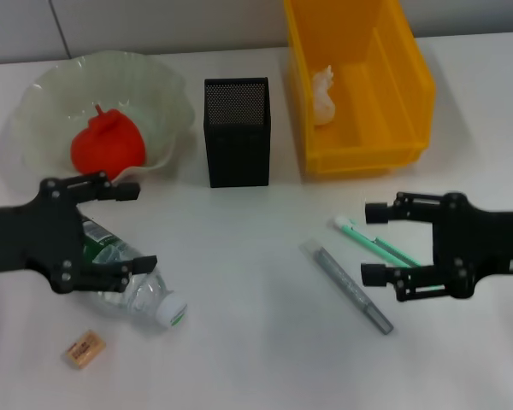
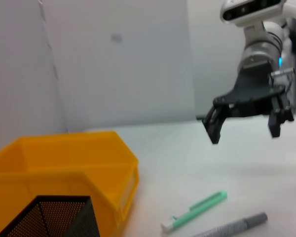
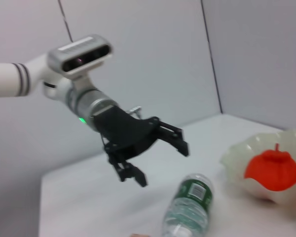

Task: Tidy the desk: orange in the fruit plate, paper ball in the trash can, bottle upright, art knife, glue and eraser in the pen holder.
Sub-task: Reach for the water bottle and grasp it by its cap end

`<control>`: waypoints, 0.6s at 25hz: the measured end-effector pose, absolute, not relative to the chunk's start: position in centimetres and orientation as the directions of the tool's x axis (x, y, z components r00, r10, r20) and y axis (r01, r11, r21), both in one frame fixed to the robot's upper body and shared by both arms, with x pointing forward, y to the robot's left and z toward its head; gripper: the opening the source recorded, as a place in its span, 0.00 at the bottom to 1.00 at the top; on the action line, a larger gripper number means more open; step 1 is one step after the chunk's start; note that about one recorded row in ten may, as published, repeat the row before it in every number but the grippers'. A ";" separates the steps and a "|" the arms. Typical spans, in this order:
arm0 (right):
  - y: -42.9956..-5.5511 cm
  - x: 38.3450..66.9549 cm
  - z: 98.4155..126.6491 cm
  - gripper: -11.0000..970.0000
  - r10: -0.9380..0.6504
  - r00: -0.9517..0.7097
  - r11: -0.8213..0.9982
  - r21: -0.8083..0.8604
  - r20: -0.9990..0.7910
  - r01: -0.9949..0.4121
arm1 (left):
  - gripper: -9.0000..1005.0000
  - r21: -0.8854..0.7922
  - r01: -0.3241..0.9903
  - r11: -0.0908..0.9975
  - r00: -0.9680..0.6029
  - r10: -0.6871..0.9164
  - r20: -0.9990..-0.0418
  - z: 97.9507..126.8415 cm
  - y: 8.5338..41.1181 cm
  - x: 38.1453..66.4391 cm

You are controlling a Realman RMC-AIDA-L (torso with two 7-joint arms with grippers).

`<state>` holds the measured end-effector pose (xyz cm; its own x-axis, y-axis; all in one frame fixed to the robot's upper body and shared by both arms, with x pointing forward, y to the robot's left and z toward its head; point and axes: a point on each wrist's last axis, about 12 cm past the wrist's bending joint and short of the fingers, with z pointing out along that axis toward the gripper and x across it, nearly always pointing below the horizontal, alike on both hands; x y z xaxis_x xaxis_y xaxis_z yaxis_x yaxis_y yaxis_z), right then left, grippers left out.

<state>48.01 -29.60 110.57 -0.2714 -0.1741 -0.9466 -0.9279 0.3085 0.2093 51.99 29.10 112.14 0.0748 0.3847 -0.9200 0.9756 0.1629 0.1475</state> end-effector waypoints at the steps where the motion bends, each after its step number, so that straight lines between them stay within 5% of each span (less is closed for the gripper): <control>1: -29.7 47.9 110.0 0.87 -0.159 -0.273 0.304 0.216 -0.949 -0.928 | 0.86 0.151 0.978 0.147 0.079 0.407 -0.910 112.5 28.9 52.3; 4: -29.9 47.3 108.4 0.87 -0.130 -0.287 0.308 0.237 -0.949 -0.921 | 0.86 0.160 0.987 0.015 0.128 0.528 -0.840 114.1 27.2 53.1; 15: -30.8 45.7 106.2 0.87 -0.084 -0.344 0.352 0.295 -0.935 -0.888 | 0.86 0.156 0.972 -0.176 0.236 0.703 -0.671 115.9 22.3 53.9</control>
<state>45.75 -30.84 106.17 -0.3436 -0.0842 -0.9353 -0.8884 0.3522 0.2946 53.92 22.31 115.93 0.2355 0.7033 -0.6707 0.9718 -0.1763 0.1564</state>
